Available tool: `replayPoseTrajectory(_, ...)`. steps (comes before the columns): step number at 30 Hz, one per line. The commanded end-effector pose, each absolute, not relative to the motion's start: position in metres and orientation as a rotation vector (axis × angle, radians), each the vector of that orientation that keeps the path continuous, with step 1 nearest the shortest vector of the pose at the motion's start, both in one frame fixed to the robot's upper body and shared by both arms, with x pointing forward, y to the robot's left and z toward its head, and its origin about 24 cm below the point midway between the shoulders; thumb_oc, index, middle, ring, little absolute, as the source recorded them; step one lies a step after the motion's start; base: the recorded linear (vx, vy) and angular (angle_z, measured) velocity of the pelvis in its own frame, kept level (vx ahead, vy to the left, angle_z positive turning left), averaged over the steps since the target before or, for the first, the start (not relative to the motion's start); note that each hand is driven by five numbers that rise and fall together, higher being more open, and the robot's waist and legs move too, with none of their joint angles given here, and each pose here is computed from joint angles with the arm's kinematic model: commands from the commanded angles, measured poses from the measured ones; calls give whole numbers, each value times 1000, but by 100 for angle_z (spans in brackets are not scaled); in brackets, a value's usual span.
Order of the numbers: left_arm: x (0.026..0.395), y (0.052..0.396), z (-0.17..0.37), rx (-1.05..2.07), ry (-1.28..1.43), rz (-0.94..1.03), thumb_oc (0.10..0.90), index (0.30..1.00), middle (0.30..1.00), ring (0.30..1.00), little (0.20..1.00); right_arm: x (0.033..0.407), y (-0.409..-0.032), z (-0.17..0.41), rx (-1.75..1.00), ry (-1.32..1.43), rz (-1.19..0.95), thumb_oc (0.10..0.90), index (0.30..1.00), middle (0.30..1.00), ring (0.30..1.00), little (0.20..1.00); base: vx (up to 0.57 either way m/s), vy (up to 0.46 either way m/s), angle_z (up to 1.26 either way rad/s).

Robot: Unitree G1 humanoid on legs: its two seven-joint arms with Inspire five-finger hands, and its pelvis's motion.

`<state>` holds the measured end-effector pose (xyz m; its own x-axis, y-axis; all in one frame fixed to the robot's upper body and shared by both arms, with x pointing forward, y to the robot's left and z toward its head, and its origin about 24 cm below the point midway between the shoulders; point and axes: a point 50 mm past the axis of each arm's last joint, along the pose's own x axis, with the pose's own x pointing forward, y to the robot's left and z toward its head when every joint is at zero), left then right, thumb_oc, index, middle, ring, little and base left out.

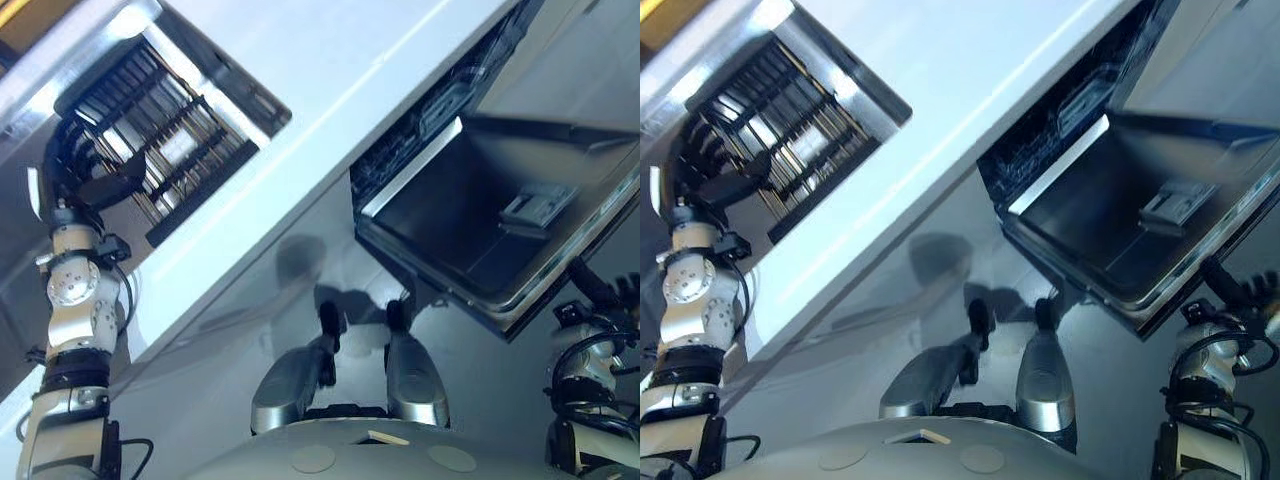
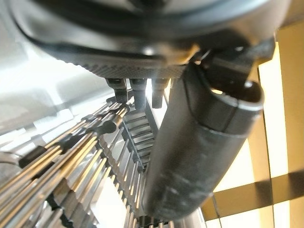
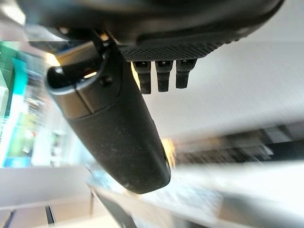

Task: Pick up plates and place into dishwasher.

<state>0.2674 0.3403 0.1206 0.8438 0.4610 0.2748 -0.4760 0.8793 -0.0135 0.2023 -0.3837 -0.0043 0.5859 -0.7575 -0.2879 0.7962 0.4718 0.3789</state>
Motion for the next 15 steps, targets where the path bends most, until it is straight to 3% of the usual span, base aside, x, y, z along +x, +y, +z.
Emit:
replayPoseTrajectory(1,275,335,161,-7,-536,489,800,900,900,900,900,226,-393,35,652,-167,-626,800,900,900,900,900,-138,-162,13)
replayPoseTrajectory(11,285,319,204,-17,-700,394,800,900,900,900,900,245,-363,13,903,-113,-374,800,900,900,900,900,-58,-68,11)
replayPoseTrajectory(15,285,313,208,8,-705,359,800,900,900,900,900,263,-327,18,1008,-80,-54,800,900,900,900,900,-40,-2,11)
